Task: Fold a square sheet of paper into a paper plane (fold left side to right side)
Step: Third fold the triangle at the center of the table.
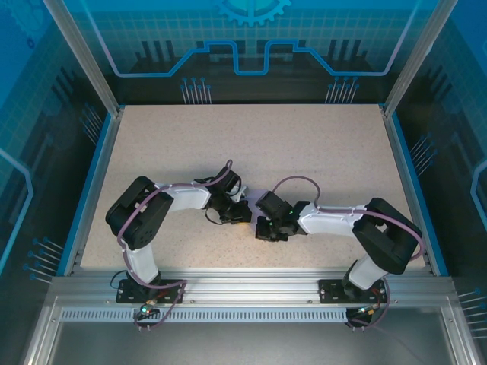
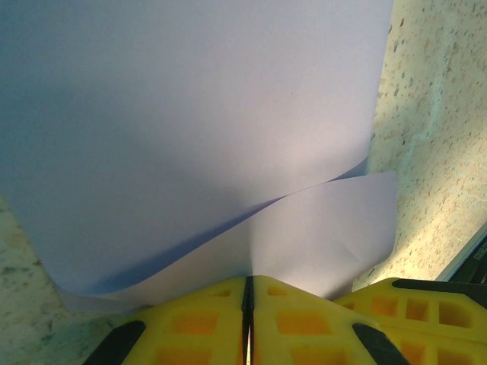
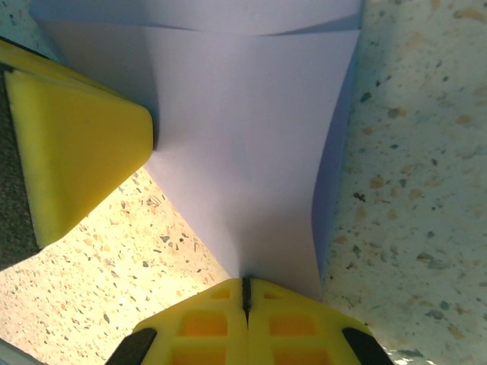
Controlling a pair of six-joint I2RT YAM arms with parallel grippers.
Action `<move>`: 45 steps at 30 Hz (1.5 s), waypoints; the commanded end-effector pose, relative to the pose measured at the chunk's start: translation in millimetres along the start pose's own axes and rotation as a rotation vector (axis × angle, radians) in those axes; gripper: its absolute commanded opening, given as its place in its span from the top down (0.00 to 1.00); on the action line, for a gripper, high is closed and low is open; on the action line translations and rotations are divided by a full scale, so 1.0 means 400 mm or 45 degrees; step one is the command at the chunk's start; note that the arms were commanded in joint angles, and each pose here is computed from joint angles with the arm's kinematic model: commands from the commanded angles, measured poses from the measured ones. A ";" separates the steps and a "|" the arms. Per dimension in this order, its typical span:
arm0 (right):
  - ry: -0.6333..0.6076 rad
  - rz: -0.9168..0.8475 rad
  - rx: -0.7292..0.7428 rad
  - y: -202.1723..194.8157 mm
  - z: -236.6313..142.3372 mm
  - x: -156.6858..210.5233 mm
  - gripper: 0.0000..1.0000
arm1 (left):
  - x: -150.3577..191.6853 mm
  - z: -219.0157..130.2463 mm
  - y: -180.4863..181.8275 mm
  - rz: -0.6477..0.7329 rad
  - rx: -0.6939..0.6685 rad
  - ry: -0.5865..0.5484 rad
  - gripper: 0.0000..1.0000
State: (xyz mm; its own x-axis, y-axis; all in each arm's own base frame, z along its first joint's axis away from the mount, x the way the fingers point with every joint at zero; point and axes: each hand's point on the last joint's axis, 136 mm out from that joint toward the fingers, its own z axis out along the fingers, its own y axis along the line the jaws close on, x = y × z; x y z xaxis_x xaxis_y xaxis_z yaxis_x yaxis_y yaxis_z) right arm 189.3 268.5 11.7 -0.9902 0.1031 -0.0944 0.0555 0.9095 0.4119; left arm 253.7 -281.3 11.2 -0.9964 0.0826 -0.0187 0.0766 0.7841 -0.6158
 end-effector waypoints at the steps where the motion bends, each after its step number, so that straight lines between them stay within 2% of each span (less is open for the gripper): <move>1: 0.130 0.040 0.125 -0.080 0.003 0.081 1.00 | 0.052 0.030 0.095 -0.067 -0.187 0.084 0.88; 16: 0.162 0.040 0.135 -0.111 -0.009 0.112 1.00 | 0.050 0.029 0.097 -0.065 -0.197 0.083 0.88; 28: 0.193 0.032 0.037 -0.087 -0.024 0.132 1.00 | 0.049 0.026 0.095 -0.064 -0.197 0.081 0.88; 34: 0.063 -0.013 -0.098 -0.021 -0.091 0.078 1.00 | 0.047 0.025 0.090 -0.063 -0.192 0.078 0.88; 39: 0.003 0.020 -0.207 0.009 -0.105 0.026 1.00 | 0.045 0.022 0.087 -0.063 -0.186 0.072 0.88; 45: -0.014 -0.006 -0.184 0.026 -0.085 -0.018 1.00 | 0.046 0.022 0.085 -0.064 -0.180 0.069 0.88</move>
State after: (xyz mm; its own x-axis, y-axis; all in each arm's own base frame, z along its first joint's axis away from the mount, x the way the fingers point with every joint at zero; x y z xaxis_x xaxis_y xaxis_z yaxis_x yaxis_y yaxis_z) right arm 182.3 253.4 41.5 -0.9883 0.1284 -0.0818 0.0671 0.8496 0.5231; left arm 251.9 -283.3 11.5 -0.9957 0.0917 -0.0158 0.0820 0.7851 -0.6139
